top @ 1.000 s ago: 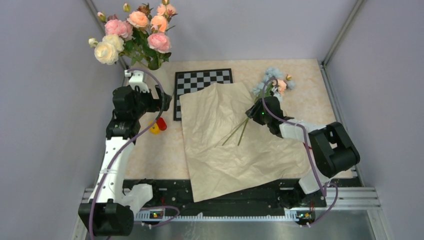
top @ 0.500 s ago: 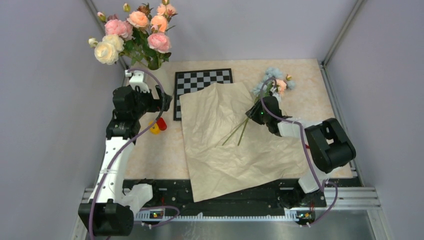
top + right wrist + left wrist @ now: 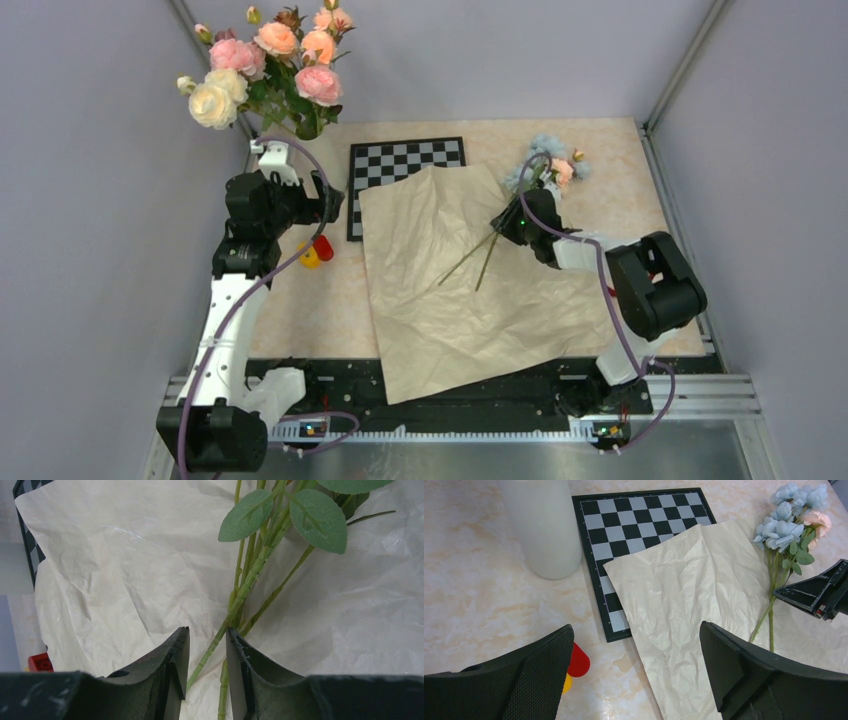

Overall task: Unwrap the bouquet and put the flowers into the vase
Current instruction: Pick up the fake flower from the wrapping paper.

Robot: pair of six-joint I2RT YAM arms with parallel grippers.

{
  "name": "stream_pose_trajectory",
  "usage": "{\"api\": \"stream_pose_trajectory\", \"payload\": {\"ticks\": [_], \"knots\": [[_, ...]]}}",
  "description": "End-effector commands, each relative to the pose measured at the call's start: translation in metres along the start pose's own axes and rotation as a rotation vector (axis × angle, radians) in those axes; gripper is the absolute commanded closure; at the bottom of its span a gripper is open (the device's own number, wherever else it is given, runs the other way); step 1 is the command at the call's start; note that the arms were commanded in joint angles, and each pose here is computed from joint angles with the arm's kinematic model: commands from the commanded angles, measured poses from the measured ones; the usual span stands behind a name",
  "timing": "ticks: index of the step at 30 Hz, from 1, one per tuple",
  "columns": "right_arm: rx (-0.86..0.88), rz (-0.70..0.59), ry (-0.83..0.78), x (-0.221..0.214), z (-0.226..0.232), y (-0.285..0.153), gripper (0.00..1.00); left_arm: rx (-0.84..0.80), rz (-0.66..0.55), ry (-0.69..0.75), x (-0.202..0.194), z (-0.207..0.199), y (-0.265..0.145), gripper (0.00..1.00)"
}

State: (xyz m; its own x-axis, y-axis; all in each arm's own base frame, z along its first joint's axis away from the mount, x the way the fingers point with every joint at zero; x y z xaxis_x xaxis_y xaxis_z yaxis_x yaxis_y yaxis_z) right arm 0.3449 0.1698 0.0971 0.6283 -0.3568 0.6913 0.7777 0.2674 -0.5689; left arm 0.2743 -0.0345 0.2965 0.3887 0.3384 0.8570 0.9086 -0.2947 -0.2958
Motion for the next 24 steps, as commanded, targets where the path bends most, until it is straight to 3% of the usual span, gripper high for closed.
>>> {"api": "stream_pose_trajectory", "payload": {"ticks": [1,24], "knots": [[0.019,-0.056,0.013,0.018,0.007,0.006,0.66,-0.023,-0.034,0.022,0.005,-0.005,-0.004,0.01],[0.031,-0.034,0.1,0.011,0.003,0.019,0.7,-0.02,-0.035,0.027,0.005,-0.004,-0.004,0.01]]}}
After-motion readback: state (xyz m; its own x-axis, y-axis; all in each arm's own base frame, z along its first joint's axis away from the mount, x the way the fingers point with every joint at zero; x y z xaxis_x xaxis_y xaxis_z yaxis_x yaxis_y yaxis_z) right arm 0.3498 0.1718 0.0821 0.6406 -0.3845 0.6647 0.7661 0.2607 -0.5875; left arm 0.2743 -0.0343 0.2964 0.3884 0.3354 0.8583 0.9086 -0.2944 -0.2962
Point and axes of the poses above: each gripper's point midway between its finger pads, its own y axis out along the fingers, its own z axis along the line the jaws close on, x = y × z, the point moved 7 cm from there along -y, back along the fingers, and after that the axes turned 13 degrees about -y, right-handed, at the moved point
